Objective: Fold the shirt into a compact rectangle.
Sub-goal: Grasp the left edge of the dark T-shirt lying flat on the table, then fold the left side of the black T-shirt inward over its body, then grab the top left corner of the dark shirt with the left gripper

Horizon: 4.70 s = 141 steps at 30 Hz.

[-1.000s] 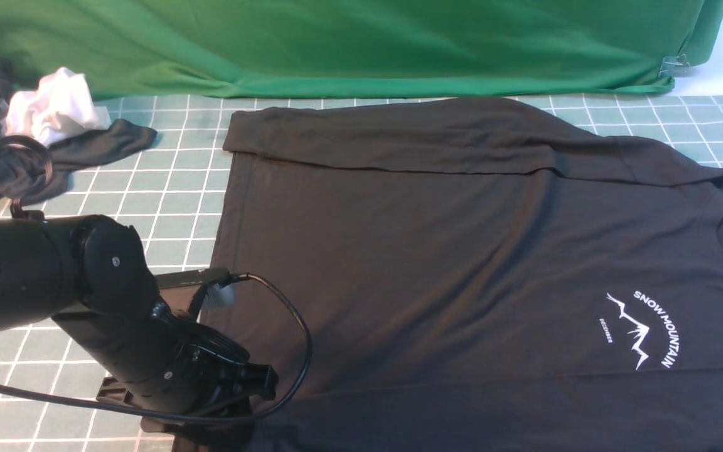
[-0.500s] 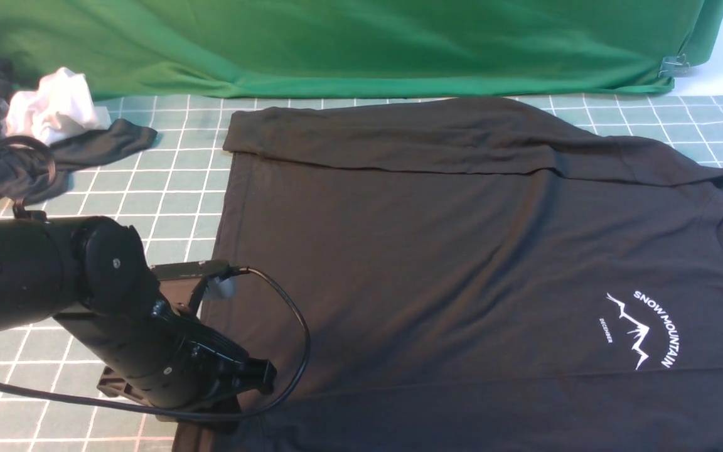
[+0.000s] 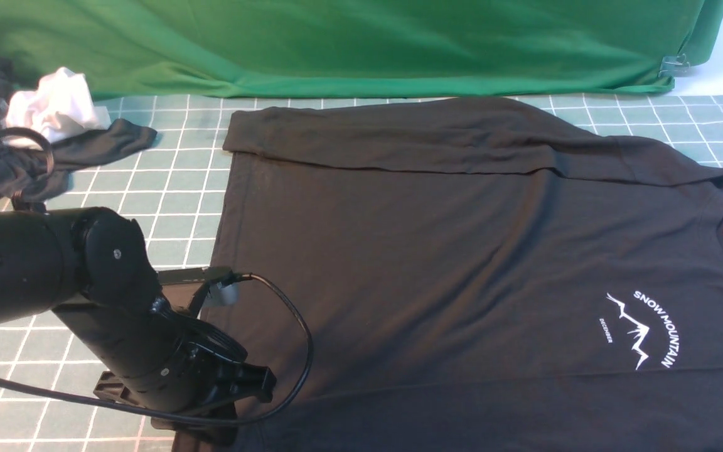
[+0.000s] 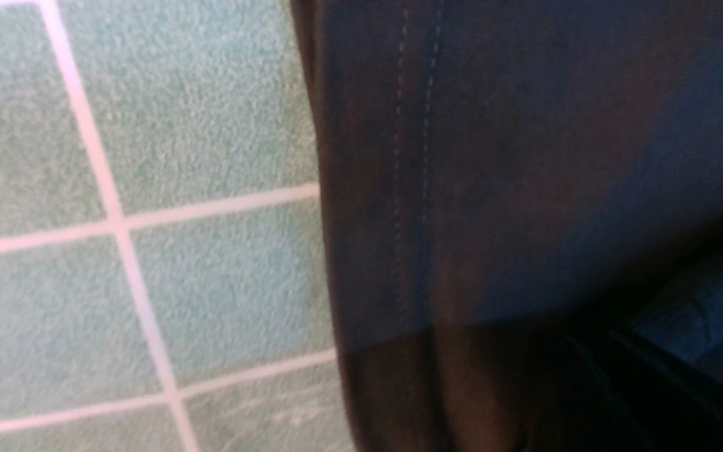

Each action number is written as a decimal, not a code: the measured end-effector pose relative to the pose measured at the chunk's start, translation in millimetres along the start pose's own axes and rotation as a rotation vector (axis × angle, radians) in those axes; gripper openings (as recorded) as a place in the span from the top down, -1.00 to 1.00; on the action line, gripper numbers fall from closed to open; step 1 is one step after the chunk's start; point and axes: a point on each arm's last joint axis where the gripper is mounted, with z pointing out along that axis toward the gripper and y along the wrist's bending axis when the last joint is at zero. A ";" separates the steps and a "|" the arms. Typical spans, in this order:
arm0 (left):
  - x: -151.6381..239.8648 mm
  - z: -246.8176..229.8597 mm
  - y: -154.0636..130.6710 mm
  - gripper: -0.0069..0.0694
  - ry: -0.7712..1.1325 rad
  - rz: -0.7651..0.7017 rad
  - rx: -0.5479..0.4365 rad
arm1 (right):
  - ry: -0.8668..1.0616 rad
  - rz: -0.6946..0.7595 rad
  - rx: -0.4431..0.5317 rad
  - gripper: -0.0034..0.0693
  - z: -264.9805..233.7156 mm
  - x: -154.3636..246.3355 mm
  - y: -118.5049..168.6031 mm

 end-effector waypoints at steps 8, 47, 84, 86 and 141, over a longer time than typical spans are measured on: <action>2.4 -0.1 3.5 0.63 0.026 -0.030 -0.039 | 0.000 0.000 0.001 0.65 0.0 0.0 -0.1; 1.2 -36.7 -11.4 0.79 -0.168 0.000 0.070 | -0.002 -0.004 0.002 0.55 0.0 -0.2 -0.1; -211.2 -98.3 18.8 0.02 -0.682 -0.271 -0.017 | 0.000 -0.002 0.002 0.44 0.0 0.0 -0.1; -218.0 -106.2 22.1 -0.07 -0.700 -0.305 0.007 | 0.000 -0.001 0.002 0.43 0.0 0.0 -0.1; -260.6 -144.2 55.3 0.76 -0.608 -0.297 0.195 | -0.051 0.067 0.011 0.39 -0.1 -4.6 -1.1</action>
